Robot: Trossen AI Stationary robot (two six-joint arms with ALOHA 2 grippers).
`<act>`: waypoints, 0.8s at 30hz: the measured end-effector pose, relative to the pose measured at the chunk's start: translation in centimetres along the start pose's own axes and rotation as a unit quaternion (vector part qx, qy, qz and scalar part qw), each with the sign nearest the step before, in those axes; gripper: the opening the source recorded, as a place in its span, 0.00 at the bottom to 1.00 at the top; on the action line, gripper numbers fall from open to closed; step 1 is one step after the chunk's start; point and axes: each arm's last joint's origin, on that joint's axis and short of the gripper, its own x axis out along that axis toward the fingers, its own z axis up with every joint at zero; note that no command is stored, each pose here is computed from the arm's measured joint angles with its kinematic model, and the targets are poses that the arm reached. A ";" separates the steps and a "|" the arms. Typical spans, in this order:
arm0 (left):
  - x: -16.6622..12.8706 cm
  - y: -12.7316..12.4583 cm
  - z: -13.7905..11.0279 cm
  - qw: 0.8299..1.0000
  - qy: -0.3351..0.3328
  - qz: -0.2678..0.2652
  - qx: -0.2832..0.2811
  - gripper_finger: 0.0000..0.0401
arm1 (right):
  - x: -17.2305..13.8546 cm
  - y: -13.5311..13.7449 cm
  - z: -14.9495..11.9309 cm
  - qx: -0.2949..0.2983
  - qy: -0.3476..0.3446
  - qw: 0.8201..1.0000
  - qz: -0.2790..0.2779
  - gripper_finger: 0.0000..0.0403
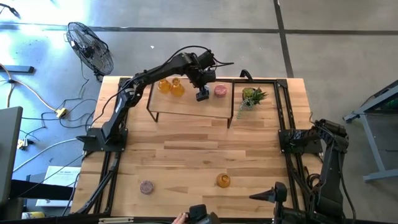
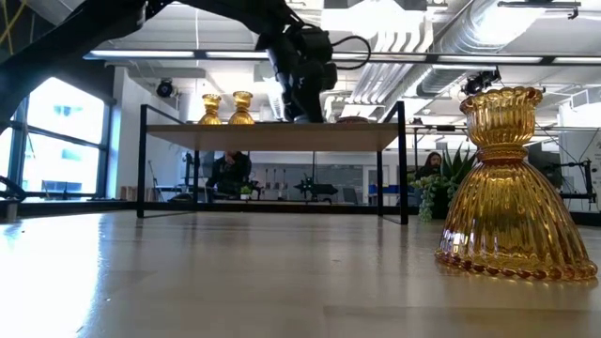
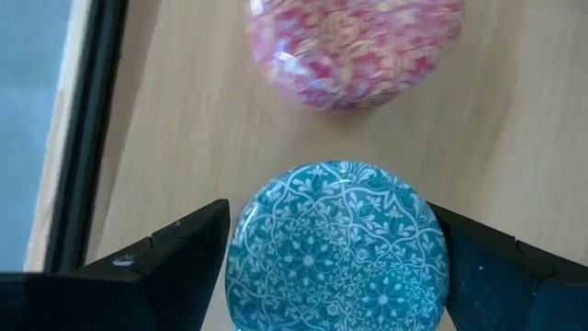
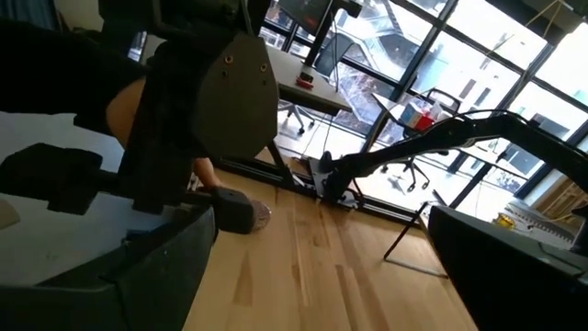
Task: Pick & Place candle stick holders
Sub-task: Put the blue scented candle on the shelf, then put the yellow candle holder on the shelf
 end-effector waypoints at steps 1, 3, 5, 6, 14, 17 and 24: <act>0.0 0.0 0.0 1.000 0.002 0.006 -0.002 0.84 | 0.0 0.0 0.0 0.002 0.001 1.000 0.000 0.98; 0.0 0.0 0.0 1.000 0.002 0.011 0.001 0.84 | 0.0 0.0 -0.2 0.004 0.003 1.000 -0.001 0.98; 0.0 0.1 0.2 1.000 -0.007 0.019 0.003 0.84 | 0.0 -0.1 -0.3 0.009 0.005 1.000 -0.001 0.98; 0.0 0.1 0.4 1.000 -0.013 0.022 0.004 0.84 | 0.0 -0.1 -0.3 0.010 0.006 1.000 -0.002 0.98; -1.8 -0.9 1.5 0.999 -0.049 0.015 0.017 0.84 | 0.0 -0.1 -0.5 0.017 0.009 1.000 -0.004 0.98; -2.9 -1.9 1.8 0.998 -0.062 0.013 0.028 0.84 | 0.0 -0.1 -0.5 0.018 0.009 1.000 -0.004 0.98; -7.5 -5.7 1.7 0.994 -0.086 0.009 0.060 0.84 | 0.0 -0.1 -0.5 0.030 0.009 0.999 -0.006 0.98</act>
